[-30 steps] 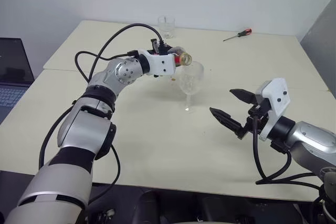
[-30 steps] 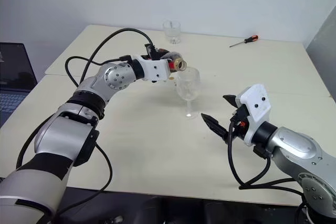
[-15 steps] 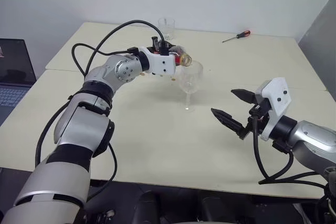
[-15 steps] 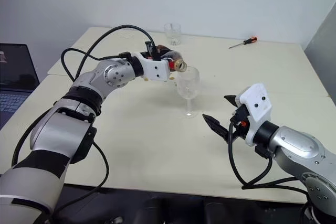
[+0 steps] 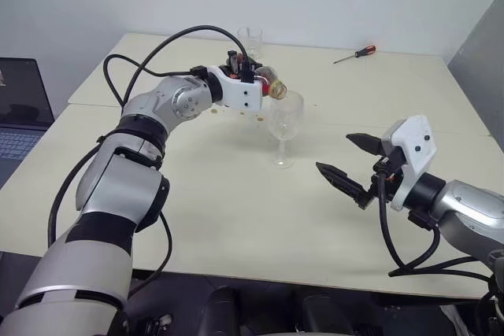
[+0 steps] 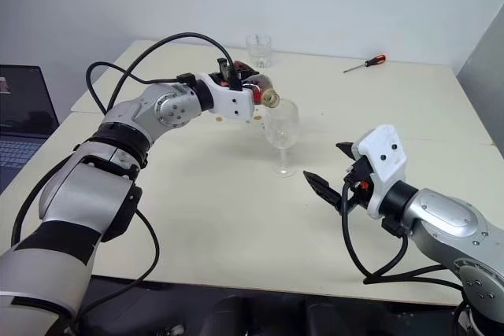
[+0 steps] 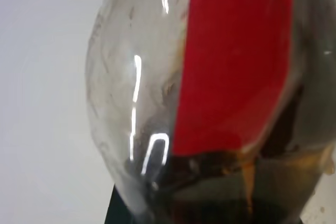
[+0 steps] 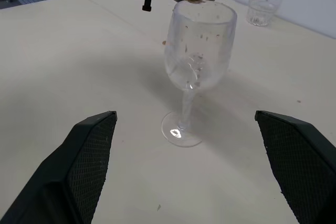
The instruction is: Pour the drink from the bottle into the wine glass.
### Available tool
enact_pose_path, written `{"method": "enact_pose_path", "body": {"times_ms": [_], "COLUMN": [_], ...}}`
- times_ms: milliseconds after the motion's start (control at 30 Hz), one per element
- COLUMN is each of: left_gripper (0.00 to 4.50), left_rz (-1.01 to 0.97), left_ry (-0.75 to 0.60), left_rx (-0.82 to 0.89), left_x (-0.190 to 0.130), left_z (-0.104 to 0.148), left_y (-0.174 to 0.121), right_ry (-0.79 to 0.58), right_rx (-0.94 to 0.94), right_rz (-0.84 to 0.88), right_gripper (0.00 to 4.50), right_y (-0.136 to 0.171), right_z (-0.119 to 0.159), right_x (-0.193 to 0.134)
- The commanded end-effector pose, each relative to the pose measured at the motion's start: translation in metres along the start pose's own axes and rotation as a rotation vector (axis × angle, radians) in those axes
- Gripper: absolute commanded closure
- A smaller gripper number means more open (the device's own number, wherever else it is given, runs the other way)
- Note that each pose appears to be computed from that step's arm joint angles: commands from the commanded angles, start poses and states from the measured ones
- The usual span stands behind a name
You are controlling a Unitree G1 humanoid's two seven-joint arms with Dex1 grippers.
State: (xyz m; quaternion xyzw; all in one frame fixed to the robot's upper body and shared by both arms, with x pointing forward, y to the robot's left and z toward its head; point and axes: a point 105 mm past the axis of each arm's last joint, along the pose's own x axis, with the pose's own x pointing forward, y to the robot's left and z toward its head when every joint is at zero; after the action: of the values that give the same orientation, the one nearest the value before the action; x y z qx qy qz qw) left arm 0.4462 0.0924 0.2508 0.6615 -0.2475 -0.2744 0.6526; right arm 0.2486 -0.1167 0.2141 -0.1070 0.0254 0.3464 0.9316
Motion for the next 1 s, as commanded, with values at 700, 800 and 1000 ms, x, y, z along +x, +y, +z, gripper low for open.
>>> {"method": "enact_pose_path", "body": {"times_ms": [700,800,1000], "left_gripper": [3.81,3.81,3.81], "left_rz": [0.124,0.124,0.122], "left_ry": [0.017,0.016,0.016], "left_rx": [0.141,0.161,0.183], "left_x": [-0.001,0.0,0.002], "left_z": [0.001,0.002,0.003], "left_y": [0.045,0.048,0.049], "right_ry": [-0.03,-0.033,-0.056], "right_rx": [-0.047,-0.05,-0.062], "right_rz": [-0.006,-0.006,-0.036], "right_gripper": [0.0,0.0,0.0], "right_y": [0.001,0.002,-0.003], "right_z": [0.007,0.008,0.012], "right_x": [0.0,0.001,0.0]}}
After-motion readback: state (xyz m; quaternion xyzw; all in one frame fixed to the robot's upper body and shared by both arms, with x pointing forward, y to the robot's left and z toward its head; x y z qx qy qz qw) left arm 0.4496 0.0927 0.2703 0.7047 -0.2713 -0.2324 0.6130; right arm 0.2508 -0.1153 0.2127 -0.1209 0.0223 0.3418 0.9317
